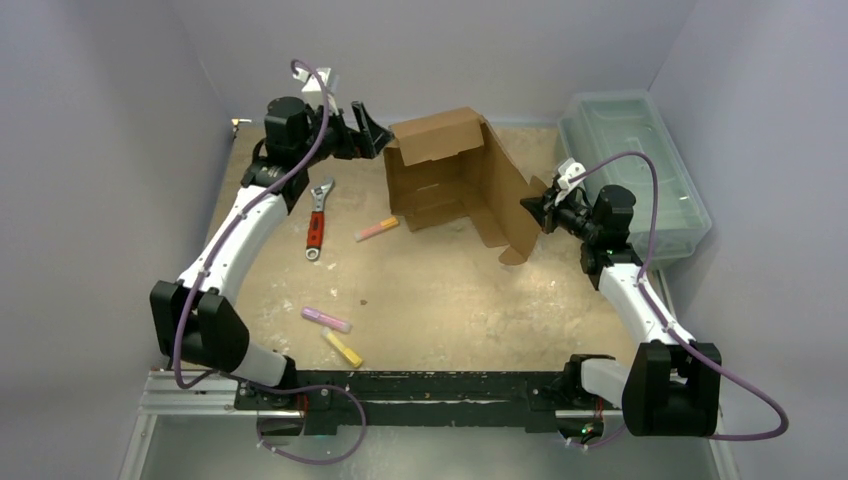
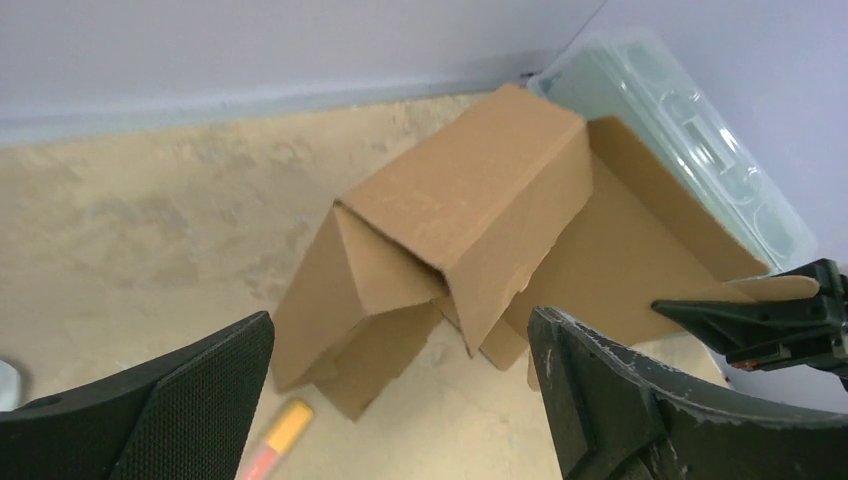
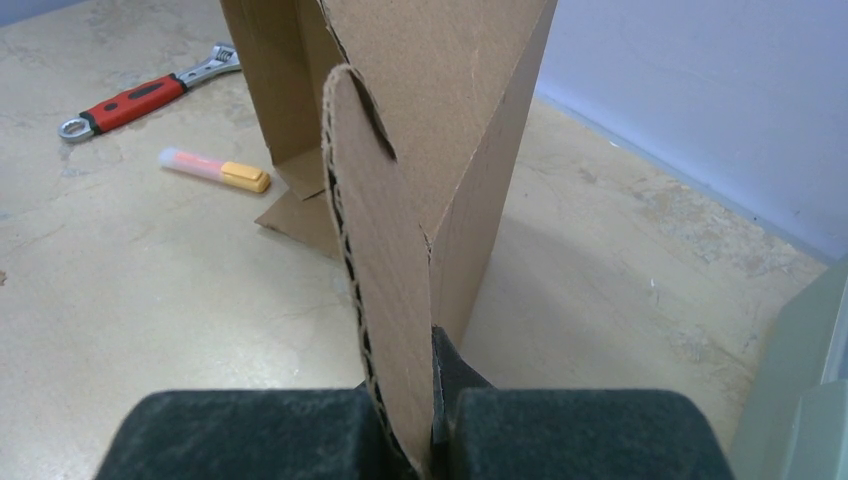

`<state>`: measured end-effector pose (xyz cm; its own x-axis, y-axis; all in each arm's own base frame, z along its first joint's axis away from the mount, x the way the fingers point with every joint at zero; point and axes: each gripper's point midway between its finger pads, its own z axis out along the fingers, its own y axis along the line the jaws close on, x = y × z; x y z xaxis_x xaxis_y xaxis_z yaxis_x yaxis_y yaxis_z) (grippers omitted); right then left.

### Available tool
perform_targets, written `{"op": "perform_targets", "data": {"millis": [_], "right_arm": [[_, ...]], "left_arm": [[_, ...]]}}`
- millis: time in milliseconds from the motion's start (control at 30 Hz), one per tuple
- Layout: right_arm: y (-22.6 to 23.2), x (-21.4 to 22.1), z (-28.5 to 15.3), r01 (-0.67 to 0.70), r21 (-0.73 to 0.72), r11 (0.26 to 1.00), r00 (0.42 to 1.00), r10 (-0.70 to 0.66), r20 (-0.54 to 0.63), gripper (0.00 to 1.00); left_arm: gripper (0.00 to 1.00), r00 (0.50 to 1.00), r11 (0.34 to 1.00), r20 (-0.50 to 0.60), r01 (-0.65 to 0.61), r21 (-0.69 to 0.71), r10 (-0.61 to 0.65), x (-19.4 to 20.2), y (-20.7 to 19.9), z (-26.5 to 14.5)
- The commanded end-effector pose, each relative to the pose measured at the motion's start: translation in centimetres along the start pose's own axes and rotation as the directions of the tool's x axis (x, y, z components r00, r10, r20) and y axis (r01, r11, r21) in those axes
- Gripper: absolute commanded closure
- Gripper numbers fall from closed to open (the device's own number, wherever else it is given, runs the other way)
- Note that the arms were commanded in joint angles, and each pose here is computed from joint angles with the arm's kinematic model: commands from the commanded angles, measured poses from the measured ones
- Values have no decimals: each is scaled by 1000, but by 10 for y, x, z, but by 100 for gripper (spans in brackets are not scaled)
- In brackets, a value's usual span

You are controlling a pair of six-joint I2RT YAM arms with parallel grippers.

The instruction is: Fold the paper box

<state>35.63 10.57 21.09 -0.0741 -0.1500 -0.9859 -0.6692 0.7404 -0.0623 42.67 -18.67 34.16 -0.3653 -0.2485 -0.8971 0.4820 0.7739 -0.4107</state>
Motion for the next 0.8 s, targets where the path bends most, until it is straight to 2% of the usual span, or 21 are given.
{"op": "perform_targets", "data": {"millis": [0,133,333,567,700,767], "right_arm": [[3,-11,-1,18,-16,1000,1000,-18,8,100],[3,-10,0,14,-21,1000,1000,-14,7,100],[4,-11,0,14,-22,1000,1000,-14,10,100],[5,-12,-1,12,-26,1000,1000,-12,12,100],[6,-12,0,10,-38,999,1000,-10,14,100],[10,-11,1,9,-61,998,1000,-8,17,100]], "left_arm": [[2,996,989,54,61,132,-69,-5,-23,4],[5,1000,987,18,-16,159,14,13,-27,12],[8,1000,991,-17,-20,130,23,30,-21,26],[7,987,989,-64,-148,-17,147,49,-12,40],[8,986,989,-74,-149,-28,146,58,-10,43],[14,988,990,-73,-137,-21,135,63,-13,47]]}}
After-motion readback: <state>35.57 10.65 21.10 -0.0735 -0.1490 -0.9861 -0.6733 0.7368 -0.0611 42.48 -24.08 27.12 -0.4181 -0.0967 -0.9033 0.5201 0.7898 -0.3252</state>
